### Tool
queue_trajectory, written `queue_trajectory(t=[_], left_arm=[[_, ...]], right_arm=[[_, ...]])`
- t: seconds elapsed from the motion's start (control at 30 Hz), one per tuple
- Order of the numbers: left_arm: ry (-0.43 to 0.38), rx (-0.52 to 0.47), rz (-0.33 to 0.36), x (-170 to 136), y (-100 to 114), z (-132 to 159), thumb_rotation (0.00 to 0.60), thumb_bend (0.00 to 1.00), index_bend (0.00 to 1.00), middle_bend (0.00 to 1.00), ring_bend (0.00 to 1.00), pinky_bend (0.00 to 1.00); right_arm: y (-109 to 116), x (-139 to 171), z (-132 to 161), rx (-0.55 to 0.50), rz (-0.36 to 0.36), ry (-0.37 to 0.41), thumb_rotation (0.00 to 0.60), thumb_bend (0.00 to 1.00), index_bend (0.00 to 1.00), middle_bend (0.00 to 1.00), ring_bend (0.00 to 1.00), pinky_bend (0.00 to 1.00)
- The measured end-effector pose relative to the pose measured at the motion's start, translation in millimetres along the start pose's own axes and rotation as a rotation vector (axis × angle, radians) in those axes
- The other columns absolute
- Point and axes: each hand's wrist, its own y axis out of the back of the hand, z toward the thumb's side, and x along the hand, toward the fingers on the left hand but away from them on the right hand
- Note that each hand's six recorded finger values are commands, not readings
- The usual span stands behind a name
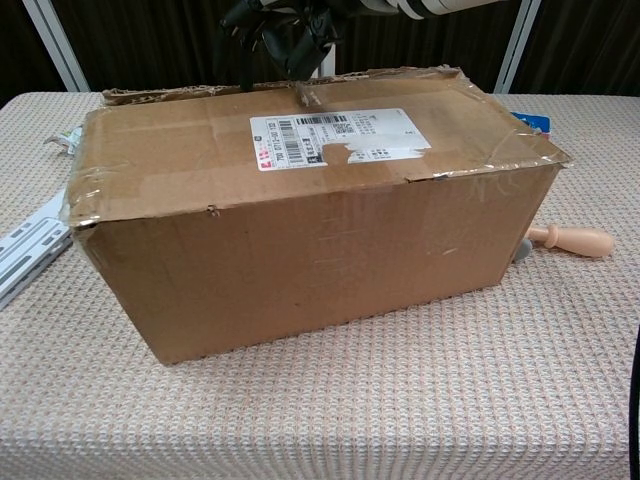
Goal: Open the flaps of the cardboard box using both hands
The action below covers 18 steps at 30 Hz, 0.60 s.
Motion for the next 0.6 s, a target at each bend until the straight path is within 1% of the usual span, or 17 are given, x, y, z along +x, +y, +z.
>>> queue_trajectory(t=[0.07,0.17,0.3,0.47,0.6], left_arm=[[0.001,0.001,0.001,-0.1,0.4,-0.6,0.239,0.0,0.1,0.12,0.11,0.21],[0.004,0.0,0.004,-0.5,1.4,-1.3,0.237,0.0,0.1,0.12,0.11,0.21],[0.005,-0.001,0.006,-1.1,2.7,-1.3,0.238,0.0,0.1,0.12,0.11,0.21],[-0.002,0.005,0.006,-1.3,5.5,1.0,0.24,0.0,0.1,0.12,0.11,0.21],[-0.01,0.014,0.012,-1.0,10.8,4.4,0.242,0.0,0.1,0.12,0.11,0.21]], right_arm=[[-2.1,0.0,0.1,0.0,0.01,-0.003,0.6,0.93,0.21,0.27,0.0,0.0],[-2.3,1.0,1.6,-0.011,0.012,-0.001,0.6,0.93,0.2,0.35,0.0,0.0],[1.8,5.4,4.4,-0.023,-0.005,0.009,0.6,0.93,0.14,0.43,0.0,0.0],[11.9,17.8,6.7,-0.032,-0.032,0.026,0.6,0.93,0.04,0.49,0.03,0.0],[20.9,31.6,6.9,-0.045,-0.056,0.037,0.6,0.93,0.0,0.5,0.04,0.0]])
